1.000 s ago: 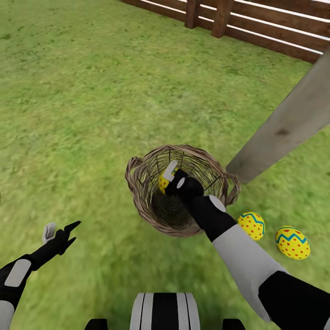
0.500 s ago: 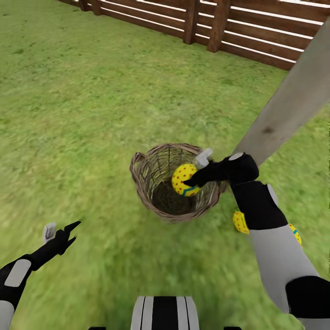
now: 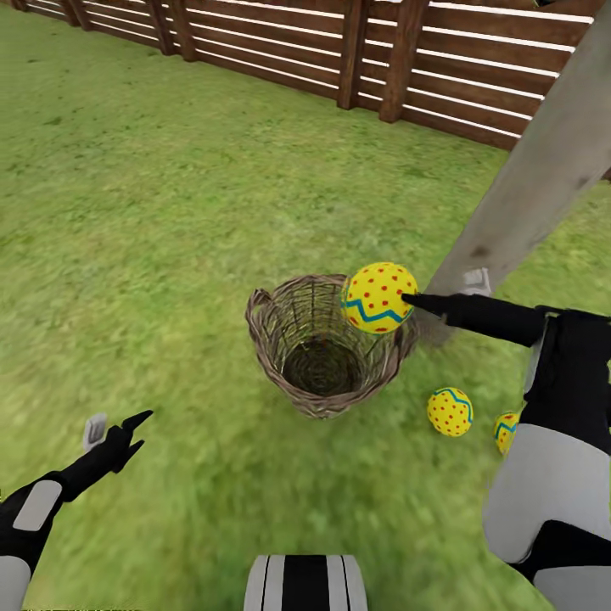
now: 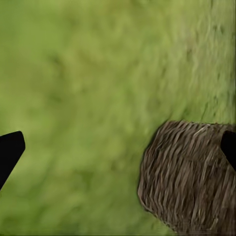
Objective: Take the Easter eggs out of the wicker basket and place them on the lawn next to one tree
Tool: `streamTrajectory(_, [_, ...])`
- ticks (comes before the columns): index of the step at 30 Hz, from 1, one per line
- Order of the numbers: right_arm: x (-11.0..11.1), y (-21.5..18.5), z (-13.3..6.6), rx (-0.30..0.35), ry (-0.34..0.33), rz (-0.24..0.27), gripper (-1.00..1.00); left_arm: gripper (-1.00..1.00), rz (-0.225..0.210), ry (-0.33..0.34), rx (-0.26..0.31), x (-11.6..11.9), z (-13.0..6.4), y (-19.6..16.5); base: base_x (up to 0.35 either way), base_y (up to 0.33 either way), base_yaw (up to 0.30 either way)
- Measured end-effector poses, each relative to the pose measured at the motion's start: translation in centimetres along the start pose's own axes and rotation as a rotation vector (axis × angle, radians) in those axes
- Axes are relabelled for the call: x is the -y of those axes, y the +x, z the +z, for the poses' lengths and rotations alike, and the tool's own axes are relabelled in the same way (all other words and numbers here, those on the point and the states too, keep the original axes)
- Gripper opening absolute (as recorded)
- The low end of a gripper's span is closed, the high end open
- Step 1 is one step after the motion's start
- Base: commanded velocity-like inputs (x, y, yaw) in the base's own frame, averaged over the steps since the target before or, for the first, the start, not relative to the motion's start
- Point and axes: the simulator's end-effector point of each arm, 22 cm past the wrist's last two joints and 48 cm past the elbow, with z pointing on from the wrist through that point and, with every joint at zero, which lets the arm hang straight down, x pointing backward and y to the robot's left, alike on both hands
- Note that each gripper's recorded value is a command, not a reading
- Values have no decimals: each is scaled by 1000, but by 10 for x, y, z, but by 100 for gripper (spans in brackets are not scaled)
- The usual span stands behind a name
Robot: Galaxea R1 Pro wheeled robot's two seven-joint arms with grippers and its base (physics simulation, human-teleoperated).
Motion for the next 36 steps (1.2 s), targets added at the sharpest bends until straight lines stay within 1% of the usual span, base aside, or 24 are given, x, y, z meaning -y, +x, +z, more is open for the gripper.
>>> streamTrajectory(2, [20,-1,-32,91,46,73,-100,100,1,7,2,4,-1,-1,-317,0,0])
streamTrajectory(3, [38,1,-59,156,97,122,-100,100,1,10,2,6,-1,-1,-336,0,0])
streamTrajectory(6, [46,19,-76,173,127,173,-100,100,2,22,6,14,-2,-2,-342,0,0])
streamTrajectory(7, [66,33,-109,238,190,239,-100,100,3,26,7,16,-3,-3,-344,0,0])
streamTrajectory(8, [70,41,-119,251,208,261,-100,100,4,29,8,18,-3,-3,-344,0,0])
streamTrajectory(11, [75,67,-134,240,240,310,-100,100,5,41,12,25,-5,-4,-295,0,0])
streamTrajectory(12, [78,70,-142,257,256,321,-100,100,7,45,14,28,-6,-5,-65,0,0])
streamTrajectory(13, [87,77,-156,279,293,347,-100,100,8,50,15,31,-7,-5,-33,0,0])
streamTrajectory(14, [92,82,-164,286,321,360,-100,100,11,54,11,34,-6,-4,-11,0,0])
streamTrajectory(15, [104,92,-173,272,391,354,-100,100,25,59,-12,39,-2,6,-4,0,0])
streamTrajectory(16, [120,101,-181,244,483,320,-100,100,38,65,-34,45,2,16,-2,0,0])
streamTrajectory(18, [158,120,-201,180,686,215,-100,100,56,79,-59,55,7,26,0,0,0])
streamTrajectory(19, [176,127,-212,159,777,166,-100,100,61,84,-60,59,7,27,0,0,0])
streamTrajectory(20, [187,130,-221,150,845,136,-100,100,64,89,-60,62,6,27,0,0,0])
streamTrajectory(22, [214,134,-253,113,1044,52,-100,100,78,108,-53,73,5,22,0,0,0])
streamTrajectory(23, [224,138,-268,82,1139,19,-100,100,103,126,-52,85,4,20,0,0,0])
streamTrajectory(24, [234,149,-278,33,1218,-3,-100,100,150,140,-84,98,8,31,0,0,0])
streamTrajectory(25, [243,159,-280,-17,1272,-32,-100,100,200,151,-127,108,12,47,0,0,0])
streamTrajectory(27, [259,164,-277,-80,1369,-125,-100,100,274,185,-169,132,15,63,0,0,0])
streamTrajectory(29, [266,164,-283,-89,1447,-177,-100,100,292,197,-176,139,16,66,0,0,0])
streamTrajectory(30, [268,161,-285,-83,1467,-199,-100,100,296,200,-177,140,15,66,0,0,0])
streamTrajectory(32, [268,159,-283,-76,1471,-218,-100,100,292,241,-182,149,13,67,65,-60,0])
streamTrajectory(35, [266,152,-280,-55,1465,-254,-100,100,291,355,-198,174,5,74,200,-196,0])
streamTrajectory(36, [266,151,-280,-54,1465,-257,-100,100,291,365,-200,176,4,75,219,-215,0])
